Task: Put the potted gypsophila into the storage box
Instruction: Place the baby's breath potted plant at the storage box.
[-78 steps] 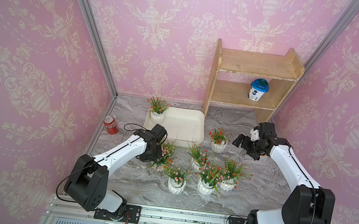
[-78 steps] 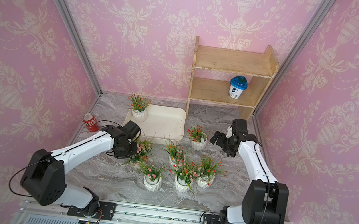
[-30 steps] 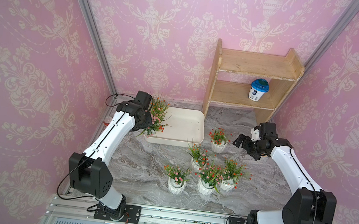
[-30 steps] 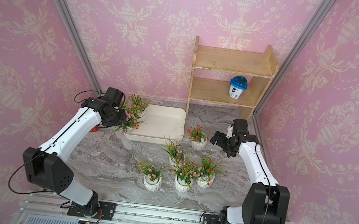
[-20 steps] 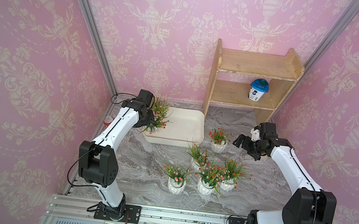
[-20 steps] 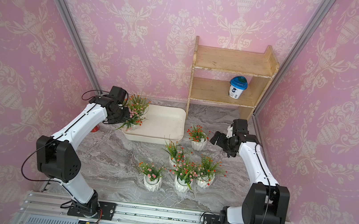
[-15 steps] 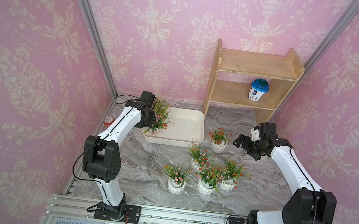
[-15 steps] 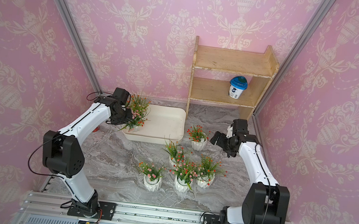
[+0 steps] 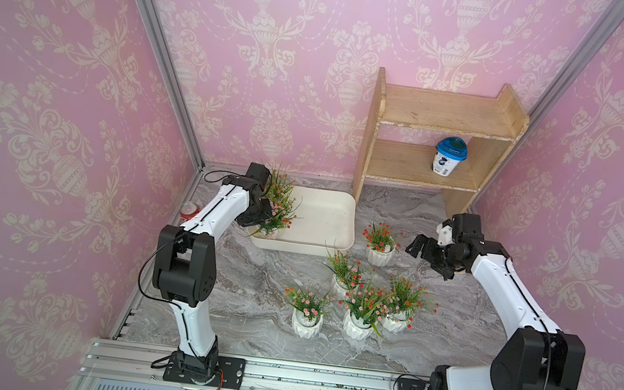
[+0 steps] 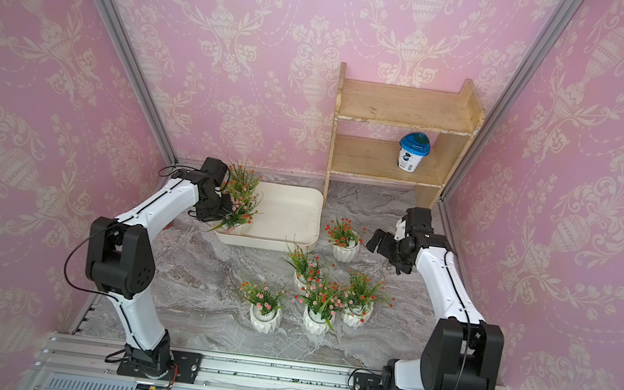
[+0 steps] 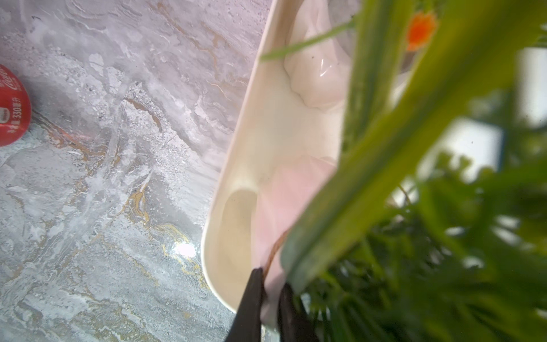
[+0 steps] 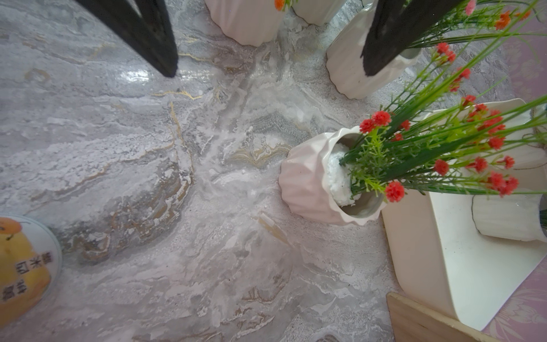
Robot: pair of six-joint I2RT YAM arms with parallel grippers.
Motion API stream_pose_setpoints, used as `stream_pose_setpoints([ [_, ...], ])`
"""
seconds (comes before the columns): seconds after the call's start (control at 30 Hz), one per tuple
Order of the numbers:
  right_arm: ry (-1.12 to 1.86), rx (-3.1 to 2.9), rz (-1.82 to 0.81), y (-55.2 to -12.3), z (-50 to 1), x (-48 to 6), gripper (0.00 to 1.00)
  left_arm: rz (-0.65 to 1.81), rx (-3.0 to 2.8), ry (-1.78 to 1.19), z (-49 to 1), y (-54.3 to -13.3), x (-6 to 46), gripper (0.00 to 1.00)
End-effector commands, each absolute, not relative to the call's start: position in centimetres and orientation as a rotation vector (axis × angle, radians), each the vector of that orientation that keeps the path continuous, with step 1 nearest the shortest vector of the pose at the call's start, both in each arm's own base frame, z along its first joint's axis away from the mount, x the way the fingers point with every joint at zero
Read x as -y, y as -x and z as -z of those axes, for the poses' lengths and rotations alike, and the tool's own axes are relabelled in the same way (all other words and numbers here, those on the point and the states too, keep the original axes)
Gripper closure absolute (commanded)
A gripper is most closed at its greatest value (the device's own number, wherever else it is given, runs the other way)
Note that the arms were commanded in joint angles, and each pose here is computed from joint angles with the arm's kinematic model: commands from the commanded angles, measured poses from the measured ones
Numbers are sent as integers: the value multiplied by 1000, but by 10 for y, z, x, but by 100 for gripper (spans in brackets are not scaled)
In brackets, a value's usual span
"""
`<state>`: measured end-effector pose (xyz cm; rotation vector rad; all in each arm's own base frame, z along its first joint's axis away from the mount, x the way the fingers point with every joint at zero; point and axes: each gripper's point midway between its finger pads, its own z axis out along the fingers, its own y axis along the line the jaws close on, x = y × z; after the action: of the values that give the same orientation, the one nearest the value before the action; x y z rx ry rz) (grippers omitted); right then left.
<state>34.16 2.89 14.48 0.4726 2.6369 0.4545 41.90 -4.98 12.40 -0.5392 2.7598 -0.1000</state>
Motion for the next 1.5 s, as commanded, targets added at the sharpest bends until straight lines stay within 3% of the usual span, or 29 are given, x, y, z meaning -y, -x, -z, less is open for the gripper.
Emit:
stream_pose_setpoints([
  [0.0, -467, -2657, -436, -337, -141, -26, 0, 146, -2742, 544, -129, -425, 52, 100],
  [0.83, -477, -2659, -445, -336, -139, -26, 1, 138, -2837, 556, -100, -408, 48, 100],
  [1.47, -481, -2663, -444, -336, -138, -26, 0, 56, -2846, 559, -100, -402, 36, 87],
])
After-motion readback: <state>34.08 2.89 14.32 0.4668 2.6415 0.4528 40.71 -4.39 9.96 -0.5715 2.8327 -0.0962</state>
